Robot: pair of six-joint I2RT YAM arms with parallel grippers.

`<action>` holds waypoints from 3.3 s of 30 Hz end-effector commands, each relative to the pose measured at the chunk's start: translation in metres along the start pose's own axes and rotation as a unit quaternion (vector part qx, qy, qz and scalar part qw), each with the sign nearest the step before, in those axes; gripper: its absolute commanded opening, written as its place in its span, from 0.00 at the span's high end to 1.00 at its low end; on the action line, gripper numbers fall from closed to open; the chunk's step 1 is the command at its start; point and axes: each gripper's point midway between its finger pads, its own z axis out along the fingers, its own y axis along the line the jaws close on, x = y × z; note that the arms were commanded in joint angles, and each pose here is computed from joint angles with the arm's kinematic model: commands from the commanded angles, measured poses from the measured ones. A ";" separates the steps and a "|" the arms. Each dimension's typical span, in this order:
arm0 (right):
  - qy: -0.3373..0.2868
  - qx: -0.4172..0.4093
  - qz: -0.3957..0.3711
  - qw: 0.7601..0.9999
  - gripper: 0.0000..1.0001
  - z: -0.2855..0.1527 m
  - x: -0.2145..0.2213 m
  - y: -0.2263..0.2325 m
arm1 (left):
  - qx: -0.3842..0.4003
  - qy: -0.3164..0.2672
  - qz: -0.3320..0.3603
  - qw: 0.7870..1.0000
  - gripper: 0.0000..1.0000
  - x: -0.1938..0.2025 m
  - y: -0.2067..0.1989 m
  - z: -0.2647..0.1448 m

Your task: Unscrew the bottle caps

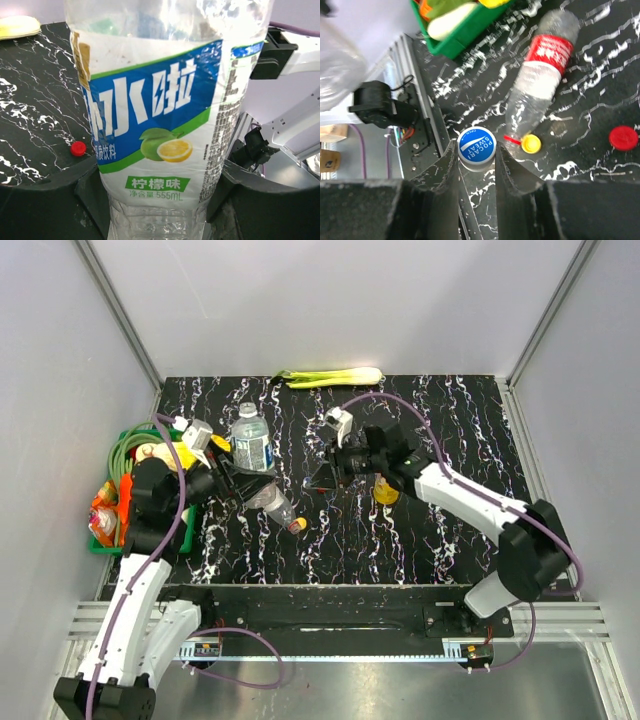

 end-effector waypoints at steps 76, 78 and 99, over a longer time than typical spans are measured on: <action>-0.125 -0.200 -0.010 0.972 0.19 -0.045 -0.132 0.137 | 0.148 0.120 0.018 0.981 0.92 0.045 -0.062 0.020; -0.121 -0.206 -0.005 0.971 0.39 -0.045 -0.130 0.139 | 0.150 0.121 0.017 0.981 0.92 0.046 -0.063 0.020; -0.116 -0.164 -0.020 0.979 1.00 -0.040 -0.120 0.122 | 0.120 0.111 0.024 0.986 0.03 0.047 -0.056 0.019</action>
